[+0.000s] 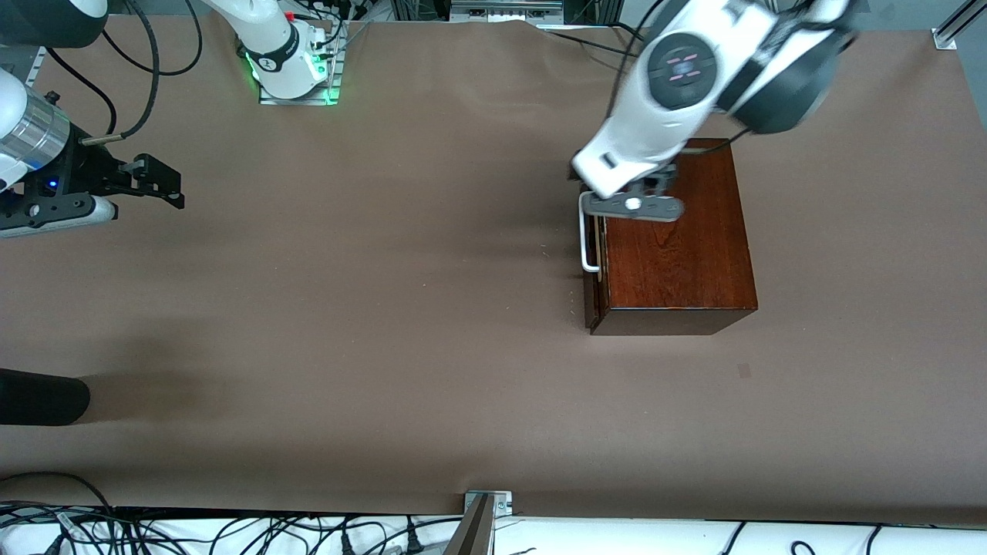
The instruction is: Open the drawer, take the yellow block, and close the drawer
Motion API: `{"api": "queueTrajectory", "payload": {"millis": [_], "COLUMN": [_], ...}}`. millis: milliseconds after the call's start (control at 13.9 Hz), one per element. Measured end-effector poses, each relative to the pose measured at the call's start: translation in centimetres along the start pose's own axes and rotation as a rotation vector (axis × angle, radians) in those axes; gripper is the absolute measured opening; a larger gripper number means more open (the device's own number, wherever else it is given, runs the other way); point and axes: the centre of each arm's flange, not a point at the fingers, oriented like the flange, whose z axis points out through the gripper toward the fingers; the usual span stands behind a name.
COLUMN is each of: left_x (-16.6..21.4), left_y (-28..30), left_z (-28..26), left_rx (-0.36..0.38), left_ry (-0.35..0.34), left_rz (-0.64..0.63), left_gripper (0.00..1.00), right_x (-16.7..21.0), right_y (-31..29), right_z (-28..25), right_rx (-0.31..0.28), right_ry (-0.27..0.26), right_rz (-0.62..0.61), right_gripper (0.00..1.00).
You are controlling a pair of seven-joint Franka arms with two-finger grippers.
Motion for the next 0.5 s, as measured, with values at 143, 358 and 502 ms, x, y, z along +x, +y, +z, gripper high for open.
{"api": "queueTrajectory", "payload": {"millis": [143,358,502], "left_x": [0.6,1.0,1.3], "left_y": [2.7,5.7,6.4], "left_z": [3.5,8.0,10.4], "left_rx": [0.047,0.127,0.139], "left_ry": [0.003,0.043,0.075], "left_rz": [-0.014,-0.031,-0.044], "left_gripper": [1.00,1.00,1.00], "right_x": [0.0,0.0,0.0], "right_y": [0.0,0.0,0.0], "right_z": [0.0,0.0,0.0], "right_rx": [0.000,0.000,0.000], "right_ry": [0.000,0.000,0.000], "right_rz": [0.000,0.000,0.000], "right_gripper": [1.00,1.00,1.00]}}
